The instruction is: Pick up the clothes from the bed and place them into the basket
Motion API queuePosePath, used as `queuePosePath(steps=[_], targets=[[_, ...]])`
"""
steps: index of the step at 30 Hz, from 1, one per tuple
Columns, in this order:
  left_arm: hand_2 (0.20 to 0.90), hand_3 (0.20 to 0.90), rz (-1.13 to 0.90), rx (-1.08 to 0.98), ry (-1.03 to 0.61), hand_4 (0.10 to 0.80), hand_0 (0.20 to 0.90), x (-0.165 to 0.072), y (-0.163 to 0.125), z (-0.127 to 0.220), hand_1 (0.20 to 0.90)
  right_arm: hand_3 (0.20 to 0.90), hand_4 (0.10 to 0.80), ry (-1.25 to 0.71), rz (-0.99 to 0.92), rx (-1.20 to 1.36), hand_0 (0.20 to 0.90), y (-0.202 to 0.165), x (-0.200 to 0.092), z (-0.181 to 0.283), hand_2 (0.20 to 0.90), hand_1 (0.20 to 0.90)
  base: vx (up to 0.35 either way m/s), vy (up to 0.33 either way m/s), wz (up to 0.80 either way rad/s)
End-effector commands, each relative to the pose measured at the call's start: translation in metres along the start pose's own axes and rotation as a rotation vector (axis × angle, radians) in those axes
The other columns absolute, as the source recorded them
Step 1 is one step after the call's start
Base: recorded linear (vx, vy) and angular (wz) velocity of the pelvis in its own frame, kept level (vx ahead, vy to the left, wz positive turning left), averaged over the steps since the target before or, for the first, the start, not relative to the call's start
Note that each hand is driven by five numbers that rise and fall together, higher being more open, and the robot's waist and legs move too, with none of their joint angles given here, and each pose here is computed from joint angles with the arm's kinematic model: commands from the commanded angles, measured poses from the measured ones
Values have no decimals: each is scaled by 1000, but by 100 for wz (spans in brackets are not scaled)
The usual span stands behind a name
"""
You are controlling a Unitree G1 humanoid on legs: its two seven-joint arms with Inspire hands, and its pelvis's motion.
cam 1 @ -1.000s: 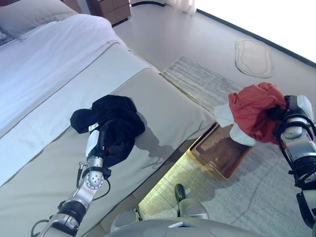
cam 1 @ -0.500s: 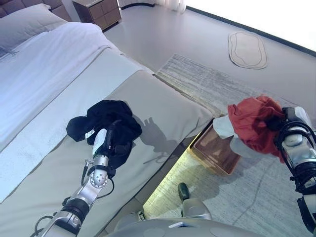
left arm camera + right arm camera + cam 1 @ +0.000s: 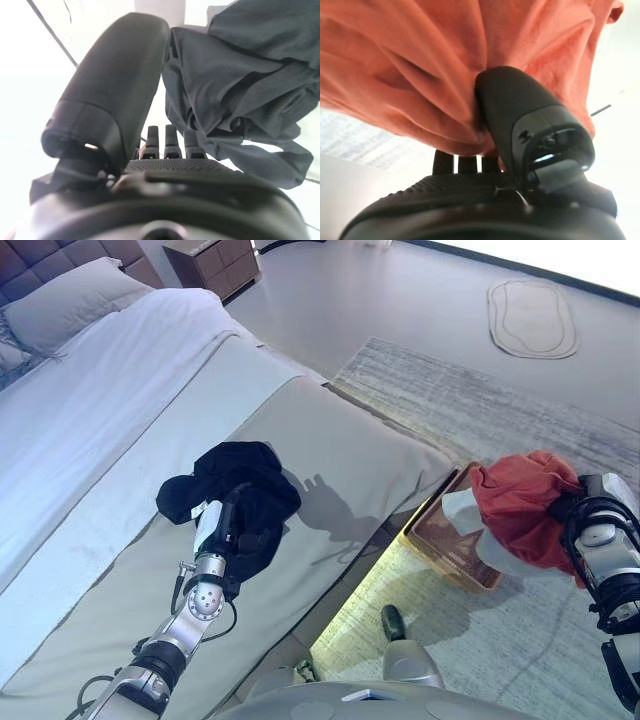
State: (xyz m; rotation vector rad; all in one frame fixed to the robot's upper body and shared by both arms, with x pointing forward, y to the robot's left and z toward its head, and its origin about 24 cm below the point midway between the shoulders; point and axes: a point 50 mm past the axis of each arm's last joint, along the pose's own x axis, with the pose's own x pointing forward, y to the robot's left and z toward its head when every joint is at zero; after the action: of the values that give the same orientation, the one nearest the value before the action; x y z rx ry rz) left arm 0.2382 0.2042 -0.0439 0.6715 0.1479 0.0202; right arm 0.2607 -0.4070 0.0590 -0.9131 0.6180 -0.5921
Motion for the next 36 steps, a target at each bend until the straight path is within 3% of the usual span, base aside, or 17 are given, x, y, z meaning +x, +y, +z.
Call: queuePosePath(steps=[1,19,25,36], targets=[[900,900,88,-17,-225,800,900,26,24,42,900,900,800,-168,-221,32,900,-51,9,50,900,900,0,0,0],[900,900,74,-16,-212,800,900,24,23,38,900,900,800,-184,-218,11,900,-48,8,50,900,900,2,-1,1],[900,900,84,-18,-197,800,900,23,23,36,900,900,800,-339,-230,-23,900,-49,1,85,900,900,-6,-4,9],[900,900,176,-1,-155,800,900,21,28,28,900,900,800,-763,-192,-120,900,-14,-43,201,900,900,-16,0,20]])
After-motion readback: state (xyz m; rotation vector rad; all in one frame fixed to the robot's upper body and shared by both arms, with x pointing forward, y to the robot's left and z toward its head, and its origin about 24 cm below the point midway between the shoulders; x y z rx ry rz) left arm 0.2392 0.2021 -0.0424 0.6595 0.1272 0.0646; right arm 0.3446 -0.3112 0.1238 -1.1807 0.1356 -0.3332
